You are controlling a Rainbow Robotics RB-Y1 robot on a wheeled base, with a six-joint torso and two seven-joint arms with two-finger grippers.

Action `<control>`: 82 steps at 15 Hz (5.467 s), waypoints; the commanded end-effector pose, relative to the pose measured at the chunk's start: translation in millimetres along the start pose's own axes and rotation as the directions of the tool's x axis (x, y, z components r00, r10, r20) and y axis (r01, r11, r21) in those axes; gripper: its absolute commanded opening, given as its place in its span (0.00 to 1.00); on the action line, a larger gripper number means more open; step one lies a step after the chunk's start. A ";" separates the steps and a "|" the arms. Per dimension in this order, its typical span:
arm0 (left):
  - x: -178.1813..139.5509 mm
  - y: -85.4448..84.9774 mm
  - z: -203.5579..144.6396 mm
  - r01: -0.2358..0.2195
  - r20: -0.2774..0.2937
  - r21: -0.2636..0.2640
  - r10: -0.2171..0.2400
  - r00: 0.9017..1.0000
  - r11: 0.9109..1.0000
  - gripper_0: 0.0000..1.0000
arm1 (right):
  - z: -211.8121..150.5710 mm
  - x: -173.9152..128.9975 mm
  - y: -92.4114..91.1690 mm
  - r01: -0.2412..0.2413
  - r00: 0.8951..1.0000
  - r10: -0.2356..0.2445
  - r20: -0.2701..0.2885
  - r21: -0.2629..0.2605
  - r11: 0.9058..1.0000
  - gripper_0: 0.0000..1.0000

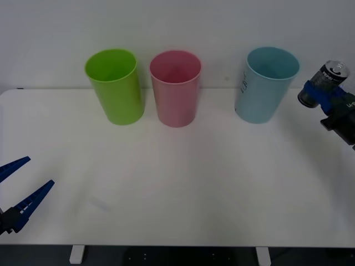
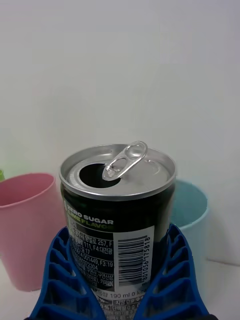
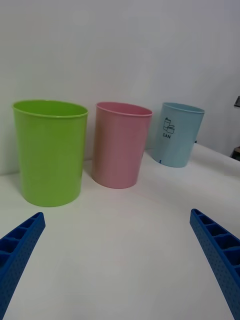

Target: Grasp the object on the table and drop it into the matching bin: aluminum can to the light blue bin, PET bottle to the pink bin.

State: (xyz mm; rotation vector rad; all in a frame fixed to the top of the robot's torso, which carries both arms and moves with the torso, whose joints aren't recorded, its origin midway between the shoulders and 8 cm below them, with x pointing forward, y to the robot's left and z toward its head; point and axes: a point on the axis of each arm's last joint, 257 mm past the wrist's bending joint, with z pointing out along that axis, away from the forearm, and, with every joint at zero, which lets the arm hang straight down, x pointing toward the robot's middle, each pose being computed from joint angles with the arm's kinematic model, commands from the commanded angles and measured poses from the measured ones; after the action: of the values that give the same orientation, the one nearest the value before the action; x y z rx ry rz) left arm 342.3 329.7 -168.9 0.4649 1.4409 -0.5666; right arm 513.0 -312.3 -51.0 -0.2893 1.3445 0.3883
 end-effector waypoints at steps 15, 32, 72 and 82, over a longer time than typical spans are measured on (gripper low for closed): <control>0.0 0.0 0.0 0.000 0.000 0.000 0.000 1.000 1.000 1.00 | 117.8 -11.9 -49.4 0.020 1.000 -0.019 -0.025 0.027 0.999 0.00; 0.0 0.0 0.0 0.000 0.000 0.000 0.000 1.000 1.000 1.00 | 179.5 5.0 -43.7 0.037 0.997 -0.034 -0.066 0.055 0.998 0.67; 0.0 0.0 0.0 0.000 0.000 0.000 0.000 1.000 1.000 1.00 | -77.1 89.5 -21.1 0.286 0.939 -0.290 -0.183 -0.048 0.957 1.00; 0.0 0.0 0.0 0.000 0.000 0.000 0.000 1.000 1.000 1.00 | -156.1 102.6 7.7 0.192 0.948 -0.221 -0.228 -0.142 0.971 1.00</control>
State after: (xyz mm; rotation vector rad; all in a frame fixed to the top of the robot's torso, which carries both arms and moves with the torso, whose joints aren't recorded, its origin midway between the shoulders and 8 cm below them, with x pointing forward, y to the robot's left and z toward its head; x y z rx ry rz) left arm 342.2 329.7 -168.9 0.4649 1.4410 -0.5666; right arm 394.1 -360.3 -182.3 -0.5932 1.5125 0.2564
